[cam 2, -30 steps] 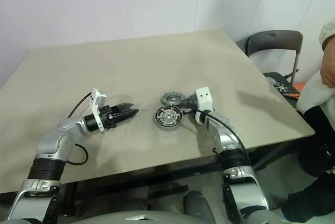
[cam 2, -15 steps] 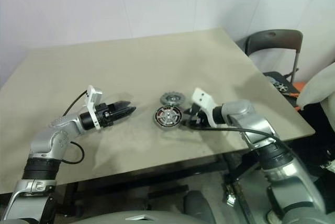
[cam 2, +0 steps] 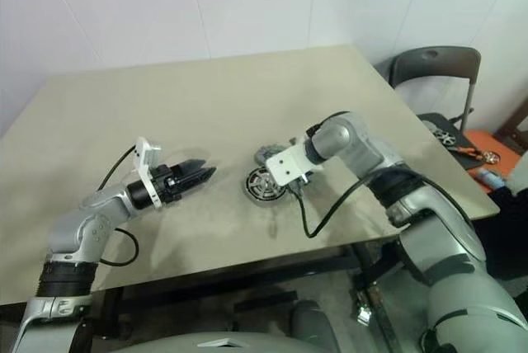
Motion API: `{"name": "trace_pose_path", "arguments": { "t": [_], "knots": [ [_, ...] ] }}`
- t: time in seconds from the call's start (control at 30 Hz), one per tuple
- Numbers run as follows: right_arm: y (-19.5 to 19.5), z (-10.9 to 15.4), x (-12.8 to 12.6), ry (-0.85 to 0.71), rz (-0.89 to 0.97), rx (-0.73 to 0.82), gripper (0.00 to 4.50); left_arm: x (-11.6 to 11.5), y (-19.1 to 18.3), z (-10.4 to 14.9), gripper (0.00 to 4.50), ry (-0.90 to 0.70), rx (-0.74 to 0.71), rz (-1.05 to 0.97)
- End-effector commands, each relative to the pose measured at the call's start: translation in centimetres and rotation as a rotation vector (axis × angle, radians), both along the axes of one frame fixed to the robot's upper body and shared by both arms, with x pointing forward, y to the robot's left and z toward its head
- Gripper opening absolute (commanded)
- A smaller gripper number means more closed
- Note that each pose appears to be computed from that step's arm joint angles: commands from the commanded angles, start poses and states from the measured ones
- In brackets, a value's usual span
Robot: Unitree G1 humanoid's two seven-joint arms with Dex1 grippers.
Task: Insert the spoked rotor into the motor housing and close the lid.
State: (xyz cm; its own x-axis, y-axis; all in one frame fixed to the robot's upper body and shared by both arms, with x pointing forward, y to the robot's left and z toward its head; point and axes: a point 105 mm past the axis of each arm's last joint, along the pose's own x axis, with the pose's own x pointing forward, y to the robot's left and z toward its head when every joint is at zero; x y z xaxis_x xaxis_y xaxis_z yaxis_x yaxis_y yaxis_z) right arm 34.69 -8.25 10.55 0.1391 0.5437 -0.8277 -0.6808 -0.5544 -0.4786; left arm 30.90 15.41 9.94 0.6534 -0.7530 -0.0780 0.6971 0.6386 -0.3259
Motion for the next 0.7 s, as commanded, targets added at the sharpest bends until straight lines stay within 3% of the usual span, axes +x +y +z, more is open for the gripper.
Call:
{"name": "trace_pose_path", "arguments": {
  "t": [0.03,0.37,0.7],
  "knots": [
    [-0.5,1.9,0.2,-0.049,0.066,-0.048,2.2,-0.1,0.4,1.4,2.79,-0.05,-0.01,0.021],
    [-0.2,3.9,-0.1,-0.057,0.121,-0.032,2.2,-0.3,0.0,1.2,2.79,-0.045,-0.011,0.028],
    [-0.3,0.0,-0.9,-0.055,0.189,-0.103,2.2,-0.3,-0.4,1.3,2.79,-0.046,-0.019,0.03]
  ]
}}
